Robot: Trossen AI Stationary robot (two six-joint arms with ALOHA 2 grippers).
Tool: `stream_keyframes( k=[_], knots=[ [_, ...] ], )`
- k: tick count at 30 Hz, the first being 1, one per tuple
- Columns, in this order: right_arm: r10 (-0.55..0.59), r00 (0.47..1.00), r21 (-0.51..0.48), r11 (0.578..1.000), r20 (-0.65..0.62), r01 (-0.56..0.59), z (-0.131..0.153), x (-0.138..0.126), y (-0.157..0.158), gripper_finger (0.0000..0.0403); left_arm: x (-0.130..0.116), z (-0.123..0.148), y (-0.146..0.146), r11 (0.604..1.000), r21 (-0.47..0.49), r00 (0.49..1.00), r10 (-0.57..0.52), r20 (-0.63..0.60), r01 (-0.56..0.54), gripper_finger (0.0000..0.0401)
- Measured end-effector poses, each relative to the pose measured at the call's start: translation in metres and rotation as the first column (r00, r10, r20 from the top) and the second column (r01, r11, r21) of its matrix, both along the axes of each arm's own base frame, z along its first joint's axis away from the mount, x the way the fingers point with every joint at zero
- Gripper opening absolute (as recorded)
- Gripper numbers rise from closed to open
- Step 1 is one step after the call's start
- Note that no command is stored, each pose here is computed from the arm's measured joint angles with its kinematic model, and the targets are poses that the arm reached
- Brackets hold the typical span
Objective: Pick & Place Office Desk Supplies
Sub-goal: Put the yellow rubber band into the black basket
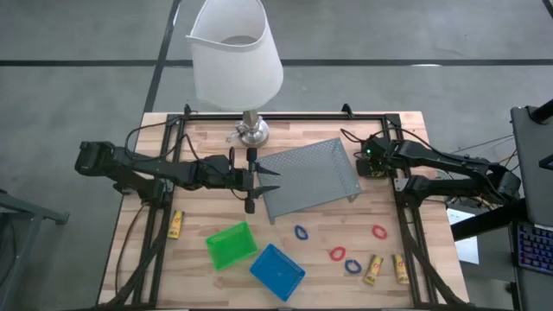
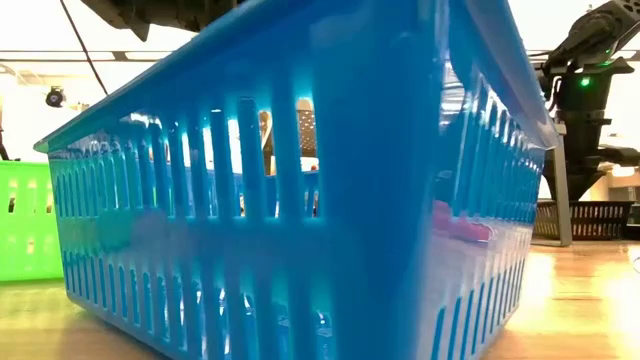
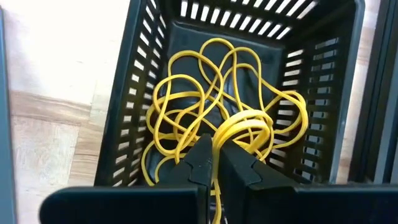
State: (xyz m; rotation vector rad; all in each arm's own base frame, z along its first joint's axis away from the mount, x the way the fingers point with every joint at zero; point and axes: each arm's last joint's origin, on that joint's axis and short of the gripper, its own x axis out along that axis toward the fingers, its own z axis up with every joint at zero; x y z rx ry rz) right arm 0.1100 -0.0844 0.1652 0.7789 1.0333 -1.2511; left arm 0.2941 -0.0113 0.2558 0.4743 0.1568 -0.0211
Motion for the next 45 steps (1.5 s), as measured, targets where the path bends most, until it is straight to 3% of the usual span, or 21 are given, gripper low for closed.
stream_keyframes(
  k=[31, 45],
  knots=[
    [0.006, 1.0, 0.019, 1.0, 0.03, -0.007, 0.0, 0.002, 0.0, 0.0013, 0.0, -0.001, 0.0, 1.0, -0.001, 1.0, 0.0, -0.012, 0.0, 0.0173],
    [0.006, 0.999, 0.016, 1.0, 0.034, -0.007, 0.0, 0.002, 0.0, 0.0013, -0.006, -0.022, 0.0, 1.0, 0.008, 0.973, 0.002, -0.232, 0.0, 0.0173]
  ],
)
